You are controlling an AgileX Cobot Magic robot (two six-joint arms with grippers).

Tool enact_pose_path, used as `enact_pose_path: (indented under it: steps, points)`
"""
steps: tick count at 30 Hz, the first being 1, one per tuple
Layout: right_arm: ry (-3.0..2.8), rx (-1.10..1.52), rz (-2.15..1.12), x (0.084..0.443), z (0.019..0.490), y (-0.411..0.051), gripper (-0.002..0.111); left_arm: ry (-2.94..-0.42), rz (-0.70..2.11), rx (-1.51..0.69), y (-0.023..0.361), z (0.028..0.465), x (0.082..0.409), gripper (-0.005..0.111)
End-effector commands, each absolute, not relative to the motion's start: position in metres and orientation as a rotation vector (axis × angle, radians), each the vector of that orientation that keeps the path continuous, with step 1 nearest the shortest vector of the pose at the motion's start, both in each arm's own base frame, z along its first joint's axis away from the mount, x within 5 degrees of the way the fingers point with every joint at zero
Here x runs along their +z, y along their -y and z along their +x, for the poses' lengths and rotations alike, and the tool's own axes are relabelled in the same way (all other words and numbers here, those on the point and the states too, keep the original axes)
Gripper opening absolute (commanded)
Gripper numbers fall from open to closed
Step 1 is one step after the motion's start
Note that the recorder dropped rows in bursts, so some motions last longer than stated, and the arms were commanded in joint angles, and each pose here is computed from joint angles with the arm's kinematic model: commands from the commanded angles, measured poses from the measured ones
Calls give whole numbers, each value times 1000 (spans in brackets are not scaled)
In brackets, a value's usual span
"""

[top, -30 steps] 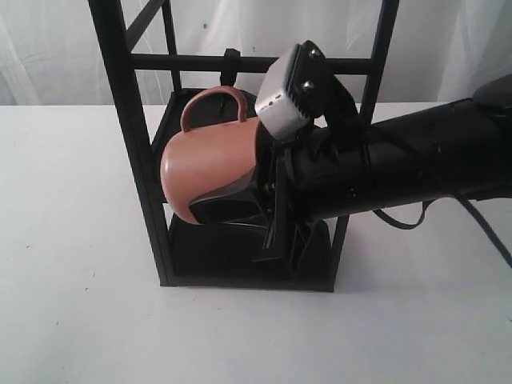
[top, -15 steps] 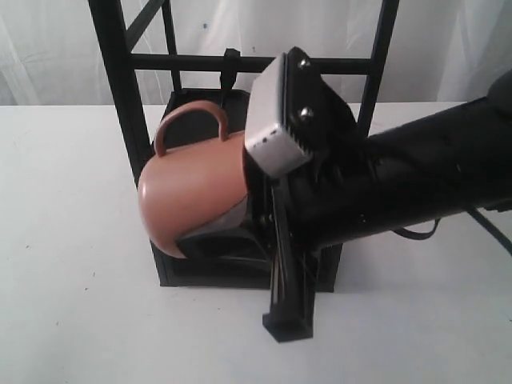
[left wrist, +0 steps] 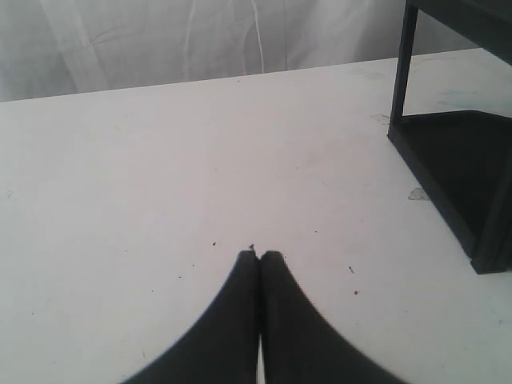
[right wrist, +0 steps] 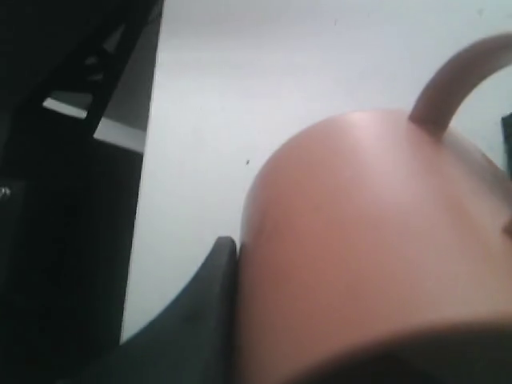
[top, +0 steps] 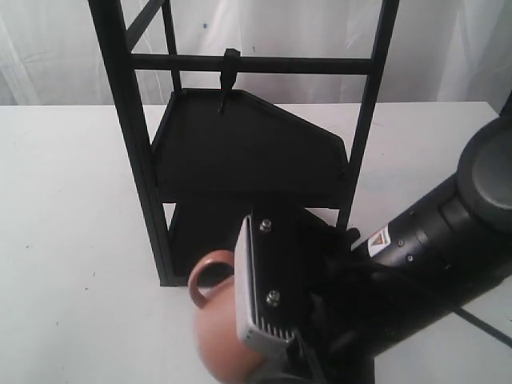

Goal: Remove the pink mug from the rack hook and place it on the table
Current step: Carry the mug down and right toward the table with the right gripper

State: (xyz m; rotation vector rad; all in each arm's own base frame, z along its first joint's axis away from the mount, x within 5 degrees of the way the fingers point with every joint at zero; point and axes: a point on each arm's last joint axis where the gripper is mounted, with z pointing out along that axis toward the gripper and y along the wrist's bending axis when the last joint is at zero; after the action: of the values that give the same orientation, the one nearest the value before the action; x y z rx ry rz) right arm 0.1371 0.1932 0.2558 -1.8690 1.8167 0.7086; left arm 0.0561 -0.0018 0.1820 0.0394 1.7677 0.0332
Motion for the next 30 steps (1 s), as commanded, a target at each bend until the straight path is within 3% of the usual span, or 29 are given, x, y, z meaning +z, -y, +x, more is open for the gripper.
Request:
enact_pose_path:
  steps: [1,18,30]
  points:
    - [-1977,590,-1875,242,134,-183,0,-1769,33,30,2,56,181,0]
    - [-2463,111,-1650,207,140,-143,0,-1769,33,30,2,56,181,0]
    - [-2555,29,-1660,200,140,-137,0,-1769,43,22,2,56,181,0]
